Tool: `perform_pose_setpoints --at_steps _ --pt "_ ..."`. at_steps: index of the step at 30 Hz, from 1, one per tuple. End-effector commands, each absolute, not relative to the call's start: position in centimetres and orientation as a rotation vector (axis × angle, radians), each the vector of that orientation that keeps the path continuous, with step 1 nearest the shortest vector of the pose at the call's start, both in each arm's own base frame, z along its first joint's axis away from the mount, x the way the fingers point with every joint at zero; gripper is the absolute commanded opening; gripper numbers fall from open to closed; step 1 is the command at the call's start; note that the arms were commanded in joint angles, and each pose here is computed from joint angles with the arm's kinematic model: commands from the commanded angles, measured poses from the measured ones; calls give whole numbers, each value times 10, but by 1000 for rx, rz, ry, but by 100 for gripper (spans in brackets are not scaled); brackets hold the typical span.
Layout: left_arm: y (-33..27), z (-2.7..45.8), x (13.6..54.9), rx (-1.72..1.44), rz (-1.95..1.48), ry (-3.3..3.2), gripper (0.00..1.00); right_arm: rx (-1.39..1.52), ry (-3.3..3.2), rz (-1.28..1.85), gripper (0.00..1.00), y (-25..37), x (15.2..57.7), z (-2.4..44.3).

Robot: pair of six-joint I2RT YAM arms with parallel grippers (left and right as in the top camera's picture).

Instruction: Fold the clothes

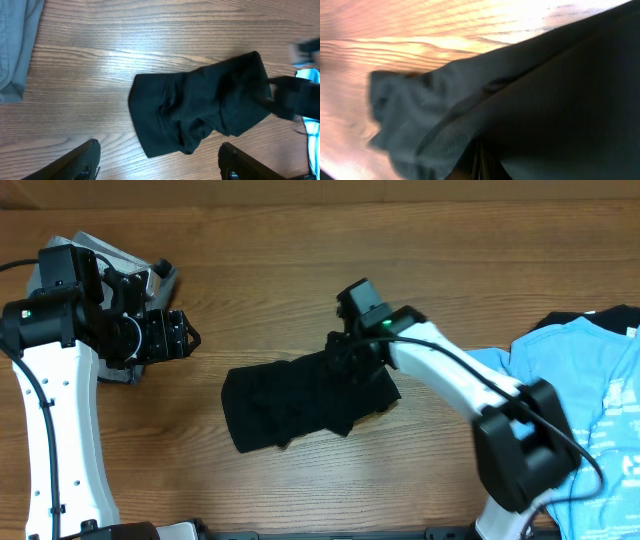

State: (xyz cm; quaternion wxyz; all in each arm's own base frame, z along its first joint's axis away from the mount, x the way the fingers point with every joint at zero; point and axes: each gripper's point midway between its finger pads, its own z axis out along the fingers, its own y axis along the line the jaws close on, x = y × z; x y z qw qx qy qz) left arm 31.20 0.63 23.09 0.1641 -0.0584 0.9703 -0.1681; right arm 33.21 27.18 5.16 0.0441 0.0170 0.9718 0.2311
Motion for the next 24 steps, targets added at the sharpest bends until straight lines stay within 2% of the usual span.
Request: perform_pose_setpoints --at_steps 1,6,9,13,16,24 --pt "4 239 312 -128 -469 2744 78 95 2984 761 4 288 335 26" --pt "3 237 307 -136 -477 2766 79 69 2861 839 4 300 362 31" --pt "2 233 303 -144 -487 2788 78 15 2823 902 7 294 369 59" --pt "1 222 298 -155 -499 2818 79 -79 2781 925 10 273 364 112" --pt "-5 206 291 -174 -553 2854 82 -19 2874 882 13 248 338 128" --pt "-29 144 272 -211 -787 2910 87 106 3075 742 12 233 300 80"
